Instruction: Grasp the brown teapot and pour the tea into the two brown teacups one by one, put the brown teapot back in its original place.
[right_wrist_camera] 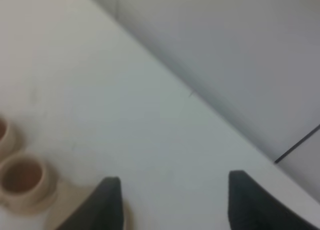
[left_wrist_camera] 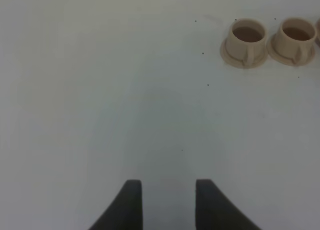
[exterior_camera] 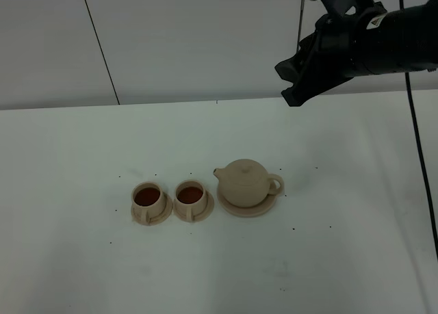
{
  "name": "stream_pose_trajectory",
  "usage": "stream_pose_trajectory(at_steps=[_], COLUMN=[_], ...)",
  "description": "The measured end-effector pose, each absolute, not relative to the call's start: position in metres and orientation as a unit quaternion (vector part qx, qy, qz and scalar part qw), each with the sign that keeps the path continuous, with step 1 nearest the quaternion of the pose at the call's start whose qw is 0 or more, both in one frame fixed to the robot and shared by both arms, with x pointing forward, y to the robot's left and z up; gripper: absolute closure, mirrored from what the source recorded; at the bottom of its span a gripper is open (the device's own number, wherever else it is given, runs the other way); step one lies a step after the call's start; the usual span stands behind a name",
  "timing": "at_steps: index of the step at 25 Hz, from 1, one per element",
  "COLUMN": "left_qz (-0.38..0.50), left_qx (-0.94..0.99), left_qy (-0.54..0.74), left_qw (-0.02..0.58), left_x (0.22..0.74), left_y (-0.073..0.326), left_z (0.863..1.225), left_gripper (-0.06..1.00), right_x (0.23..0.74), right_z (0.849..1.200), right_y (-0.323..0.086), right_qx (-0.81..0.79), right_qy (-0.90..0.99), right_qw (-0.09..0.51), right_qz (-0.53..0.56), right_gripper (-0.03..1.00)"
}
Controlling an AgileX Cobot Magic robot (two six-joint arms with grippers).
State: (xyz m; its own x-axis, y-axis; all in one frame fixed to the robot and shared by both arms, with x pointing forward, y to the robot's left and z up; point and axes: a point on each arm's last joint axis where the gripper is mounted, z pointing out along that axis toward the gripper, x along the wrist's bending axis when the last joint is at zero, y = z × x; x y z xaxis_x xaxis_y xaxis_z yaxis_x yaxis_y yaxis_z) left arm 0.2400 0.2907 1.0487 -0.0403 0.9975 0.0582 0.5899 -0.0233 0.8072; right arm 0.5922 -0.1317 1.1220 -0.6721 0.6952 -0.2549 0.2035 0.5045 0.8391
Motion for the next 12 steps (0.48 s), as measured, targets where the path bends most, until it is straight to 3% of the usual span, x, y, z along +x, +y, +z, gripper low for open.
stream_pose_trajectory(at_steps=[12], left_qz=[0.345], left_qx=[0.627], left_qy=[0.633], left_qw=[0.295], left_x=[0.24], left_y=[0.291], left_z=[1.049], left_gripper=[0.62], right_x=[0.539], right_z=[1.119], right_y=[-0.17], right_qx=[0.345], right_qy=[0.724], right_qw=[0.382], right_qz=[0.459], right_gripper=[0.51])
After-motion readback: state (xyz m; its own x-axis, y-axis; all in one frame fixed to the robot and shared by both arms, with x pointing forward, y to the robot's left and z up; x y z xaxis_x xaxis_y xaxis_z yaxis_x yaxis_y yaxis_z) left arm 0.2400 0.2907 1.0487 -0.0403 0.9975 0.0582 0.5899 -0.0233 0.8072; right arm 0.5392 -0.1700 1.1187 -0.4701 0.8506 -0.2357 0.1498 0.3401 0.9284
